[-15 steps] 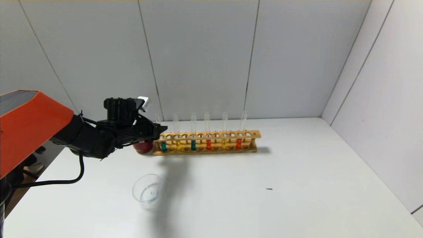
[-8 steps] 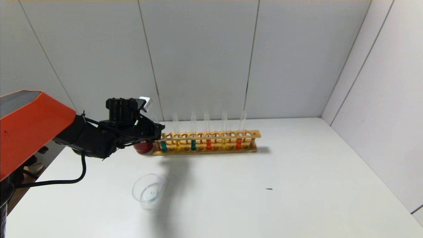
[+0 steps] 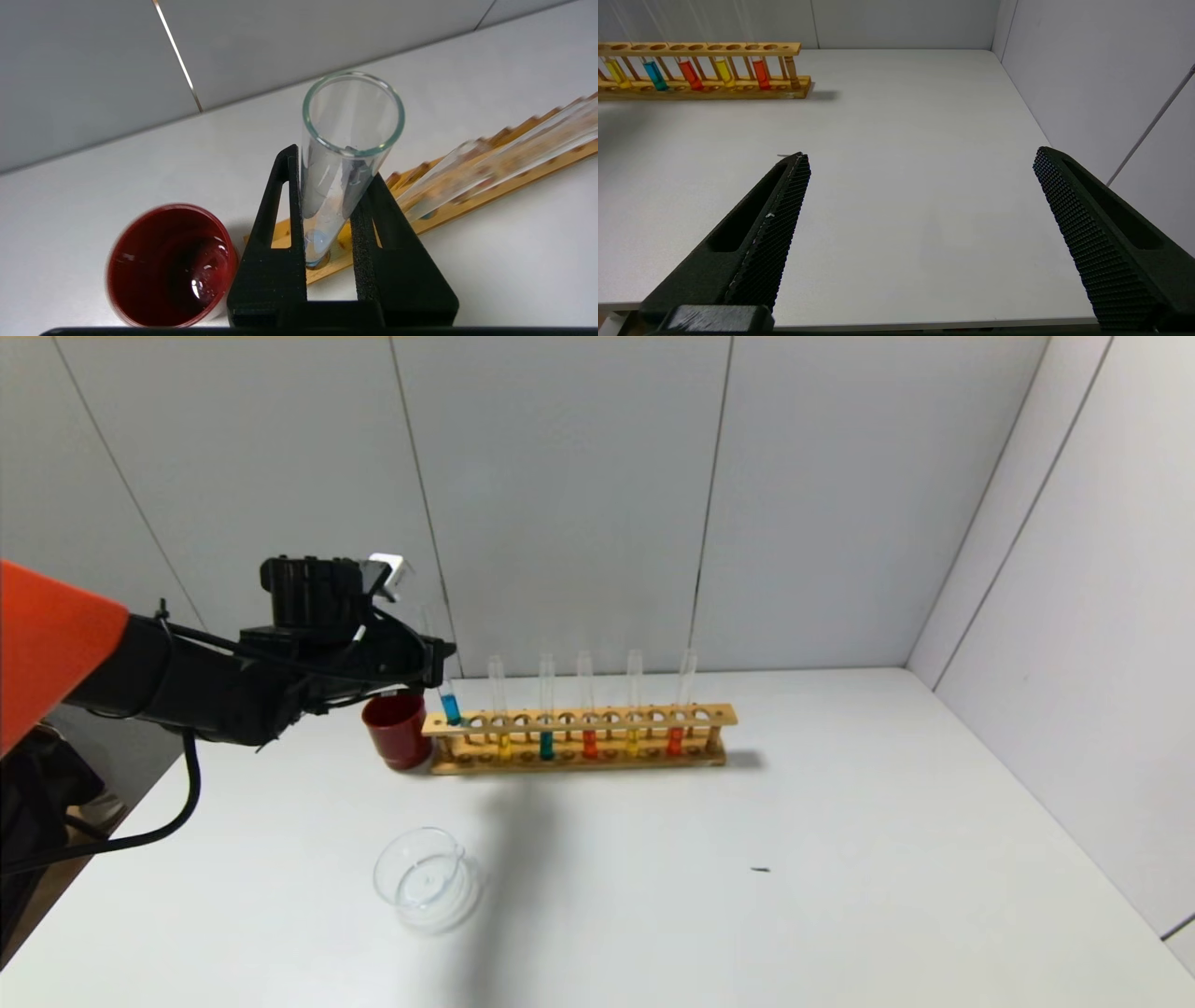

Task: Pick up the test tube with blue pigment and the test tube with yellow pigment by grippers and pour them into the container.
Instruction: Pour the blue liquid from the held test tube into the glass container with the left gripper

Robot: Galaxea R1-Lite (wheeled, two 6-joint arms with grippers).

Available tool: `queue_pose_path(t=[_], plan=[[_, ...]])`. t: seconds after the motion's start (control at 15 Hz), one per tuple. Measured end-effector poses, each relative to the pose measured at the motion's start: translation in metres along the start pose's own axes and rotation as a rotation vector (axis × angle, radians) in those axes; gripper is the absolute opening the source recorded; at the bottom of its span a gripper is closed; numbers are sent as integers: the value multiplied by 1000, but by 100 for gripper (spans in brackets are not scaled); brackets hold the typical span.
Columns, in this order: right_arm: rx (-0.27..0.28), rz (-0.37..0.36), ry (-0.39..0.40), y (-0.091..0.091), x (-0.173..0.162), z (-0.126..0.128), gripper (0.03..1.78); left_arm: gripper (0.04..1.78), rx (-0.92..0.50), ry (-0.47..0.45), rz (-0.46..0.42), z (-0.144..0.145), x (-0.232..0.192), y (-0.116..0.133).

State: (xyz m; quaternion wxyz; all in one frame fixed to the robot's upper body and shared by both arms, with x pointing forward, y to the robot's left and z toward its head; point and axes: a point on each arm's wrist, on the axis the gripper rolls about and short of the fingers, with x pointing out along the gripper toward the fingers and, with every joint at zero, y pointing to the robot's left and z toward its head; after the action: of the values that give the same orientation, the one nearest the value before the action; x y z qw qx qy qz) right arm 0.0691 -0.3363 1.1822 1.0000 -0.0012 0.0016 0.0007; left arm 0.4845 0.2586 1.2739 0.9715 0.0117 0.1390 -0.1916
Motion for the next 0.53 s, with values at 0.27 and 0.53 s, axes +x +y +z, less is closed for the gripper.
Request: queue_pose_path(t=[0.27, 0.53], plan=[[0, 0, 0, 0, 0, 0, 175, 32, 23, -75, -10, 48, -36, -11], [0, -1, 0, 0, 0, 0, 175, 32, 66, -112, -10, 74, -75, -18]])
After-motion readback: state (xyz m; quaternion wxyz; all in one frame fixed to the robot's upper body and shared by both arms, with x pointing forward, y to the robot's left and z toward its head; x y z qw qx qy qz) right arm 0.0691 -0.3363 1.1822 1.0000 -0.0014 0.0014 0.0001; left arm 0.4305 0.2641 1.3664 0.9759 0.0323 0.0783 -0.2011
